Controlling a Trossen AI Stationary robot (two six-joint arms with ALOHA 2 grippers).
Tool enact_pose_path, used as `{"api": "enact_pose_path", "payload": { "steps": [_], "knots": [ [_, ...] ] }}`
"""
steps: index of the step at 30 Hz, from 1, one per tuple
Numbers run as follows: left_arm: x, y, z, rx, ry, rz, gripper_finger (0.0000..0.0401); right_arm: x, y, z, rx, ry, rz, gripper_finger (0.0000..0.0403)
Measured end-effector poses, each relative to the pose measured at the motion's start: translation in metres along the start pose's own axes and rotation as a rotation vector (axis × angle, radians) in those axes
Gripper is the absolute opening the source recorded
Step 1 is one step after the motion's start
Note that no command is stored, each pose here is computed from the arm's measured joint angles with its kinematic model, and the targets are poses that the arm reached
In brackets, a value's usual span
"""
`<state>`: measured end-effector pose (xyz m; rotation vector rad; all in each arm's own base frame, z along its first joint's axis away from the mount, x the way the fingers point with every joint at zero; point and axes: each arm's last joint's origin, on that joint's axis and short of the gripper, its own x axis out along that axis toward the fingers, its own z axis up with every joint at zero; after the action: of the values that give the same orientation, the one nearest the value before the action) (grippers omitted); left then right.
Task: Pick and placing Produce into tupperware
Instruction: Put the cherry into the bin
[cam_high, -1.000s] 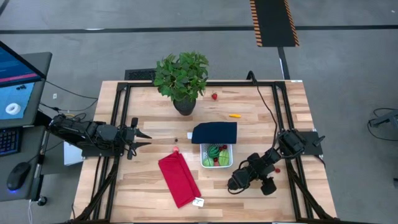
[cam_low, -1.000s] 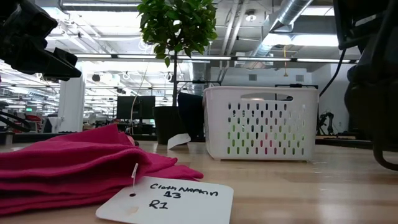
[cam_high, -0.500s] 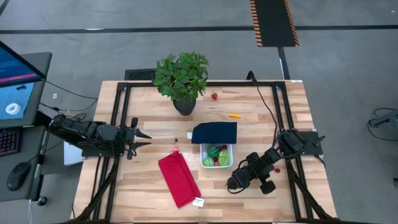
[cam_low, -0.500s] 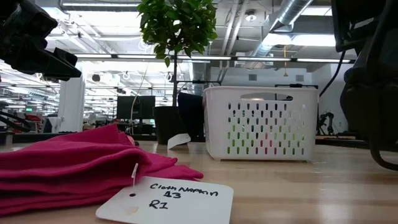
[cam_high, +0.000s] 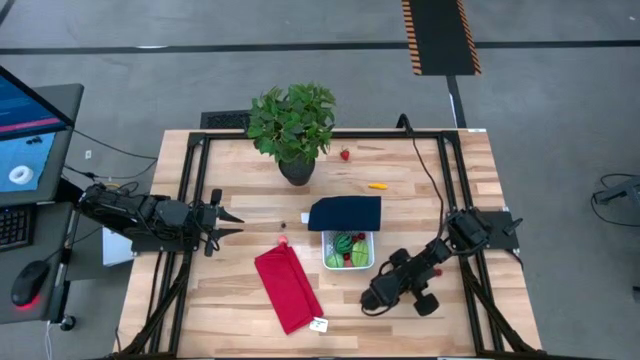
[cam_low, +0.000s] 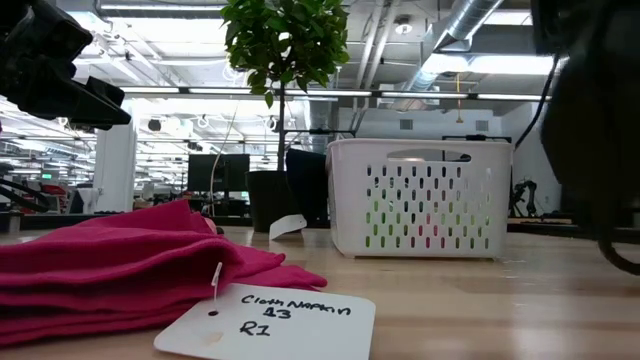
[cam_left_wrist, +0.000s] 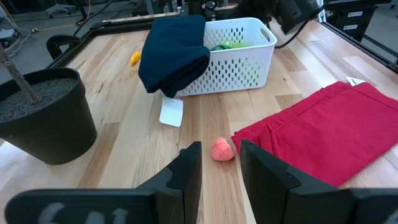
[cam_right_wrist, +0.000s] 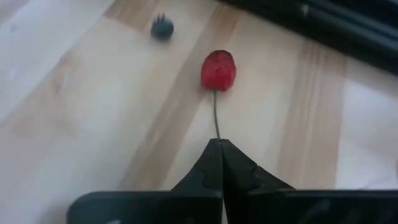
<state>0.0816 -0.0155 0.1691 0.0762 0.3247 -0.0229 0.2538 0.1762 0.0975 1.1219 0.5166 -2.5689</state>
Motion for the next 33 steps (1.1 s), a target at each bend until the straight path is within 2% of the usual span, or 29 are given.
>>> {"api": "enact_pose_path", "payload": {
  "steps": [13,21,27,33],
  "knots": [
    [0.000,0.000,0.000,0.000,0.000,0.000,0.0100,-0.064,-0.014,0.004,-0.012,0.077,0.186,0.0011],
    [0.000,0.000,0.000,0.000,0.000,0.000,0.0100,-0.075,-0.017,0.009,-0.019,0.120,0.360,0.0011],
    [0.000,0.000,0.000,0.000,0.000,0.000,0.0100,-0.081,-0.020,0.012,-0.025,0.149,0.408,0.0011],
    [0.000,0.000,0.000,0.000,0.000,0.000,0.0100,-0.091,-0.031,0.027,-0.052,0.201,0.519,0.0011]
  ]
}}
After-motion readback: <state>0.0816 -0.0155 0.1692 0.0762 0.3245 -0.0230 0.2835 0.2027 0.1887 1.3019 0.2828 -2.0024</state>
